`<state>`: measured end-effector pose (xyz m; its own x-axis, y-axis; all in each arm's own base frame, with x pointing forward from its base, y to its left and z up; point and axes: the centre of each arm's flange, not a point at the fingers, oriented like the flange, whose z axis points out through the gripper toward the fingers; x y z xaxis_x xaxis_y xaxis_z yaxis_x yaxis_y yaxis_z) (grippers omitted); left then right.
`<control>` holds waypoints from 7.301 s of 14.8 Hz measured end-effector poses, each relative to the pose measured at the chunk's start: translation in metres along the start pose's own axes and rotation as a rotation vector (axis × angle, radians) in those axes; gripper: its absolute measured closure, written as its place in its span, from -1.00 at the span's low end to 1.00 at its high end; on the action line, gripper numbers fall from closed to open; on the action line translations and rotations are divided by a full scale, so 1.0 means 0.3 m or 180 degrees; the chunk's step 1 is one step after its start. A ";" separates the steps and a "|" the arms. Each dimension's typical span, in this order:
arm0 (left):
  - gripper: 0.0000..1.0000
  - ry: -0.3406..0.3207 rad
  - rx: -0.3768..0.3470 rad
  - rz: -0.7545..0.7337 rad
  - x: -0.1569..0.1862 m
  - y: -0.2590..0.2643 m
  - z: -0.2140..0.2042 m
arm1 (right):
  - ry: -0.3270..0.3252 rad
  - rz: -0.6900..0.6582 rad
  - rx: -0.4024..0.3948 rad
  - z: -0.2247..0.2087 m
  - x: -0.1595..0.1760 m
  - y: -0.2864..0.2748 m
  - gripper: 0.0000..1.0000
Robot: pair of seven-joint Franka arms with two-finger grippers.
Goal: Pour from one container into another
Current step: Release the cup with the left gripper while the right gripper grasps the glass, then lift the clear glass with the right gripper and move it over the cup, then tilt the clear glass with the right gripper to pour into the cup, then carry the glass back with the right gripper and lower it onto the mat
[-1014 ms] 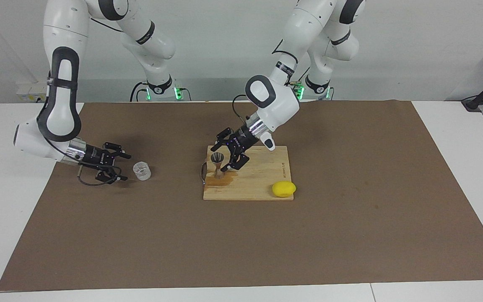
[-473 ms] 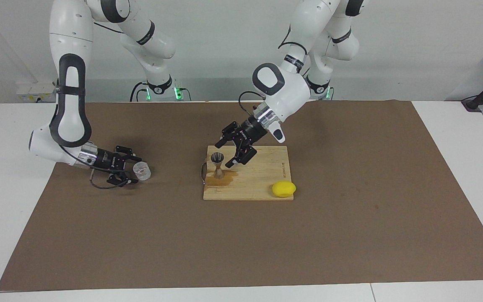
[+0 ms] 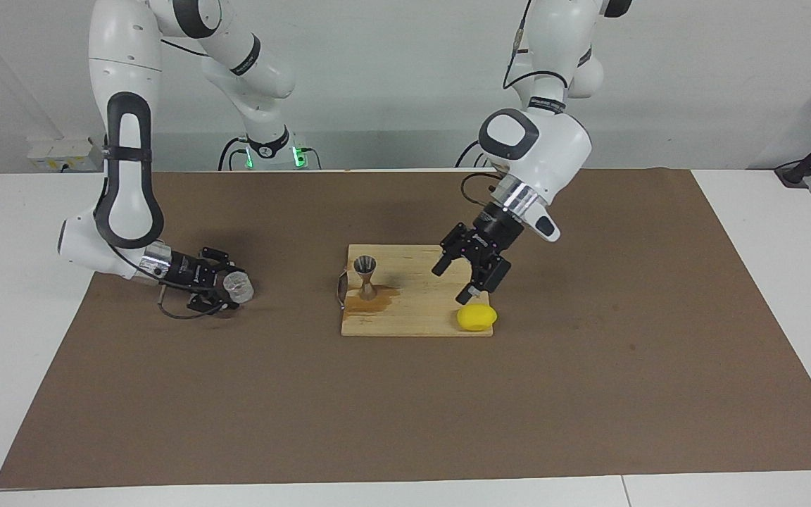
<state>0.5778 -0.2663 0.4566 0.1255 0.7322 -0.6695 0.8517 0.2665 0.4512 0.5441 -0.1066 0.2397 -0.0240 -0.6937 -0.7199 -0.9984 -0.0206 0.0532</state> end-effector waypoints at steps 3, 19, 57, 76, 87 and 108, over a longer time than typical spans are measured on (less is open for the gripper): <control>-1.00 0.0192 -0.0087 0.0082 0.138 0.129 -0.094 | 0.0000 -0.0007 0.0006 -0.004 -0.005 -0.001 -0.01; -1.00 0.0911 0.2859 0.4428 0.470 0.221 -0.407 | 0.0407 -0.0090 0.0107 0.170 -0.654 -0.108 -0.01; -1.00 0.0197 0.3381 0.4934 0.153 0.323 -0.881 | 0.2359 -0.0946 0.0090 0.409 -1.258 -0.085 -0.01; -1.00 0.0171 0.3393 0.4974 0.133 0.313 -0.865 | 0.2742 -0.1244 -0.0015 0.444 -1.285 -0.059 -0.01; -1.00 0.0164 0.3393 0.4981 0.129 0.311 -0.863 | 0.2611 -0.1035 0.0120 0.393 -1.291 -0.088 -0.01; -1.00 0.0164 0.3393 0.4981 0.129 0.311 -0.862 | 0.0699 0.0085 0.0163 0.077 -0.692 -0.144 -0.01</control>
<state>0.5306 -0.0508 0.6254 0.9954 -0.0808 -0.0505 -0.0791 -0.9962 0.0356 0.5910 0.0550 0.3709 -0.0443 -0.8336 -0.5506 -0.9990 0.0326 0.0310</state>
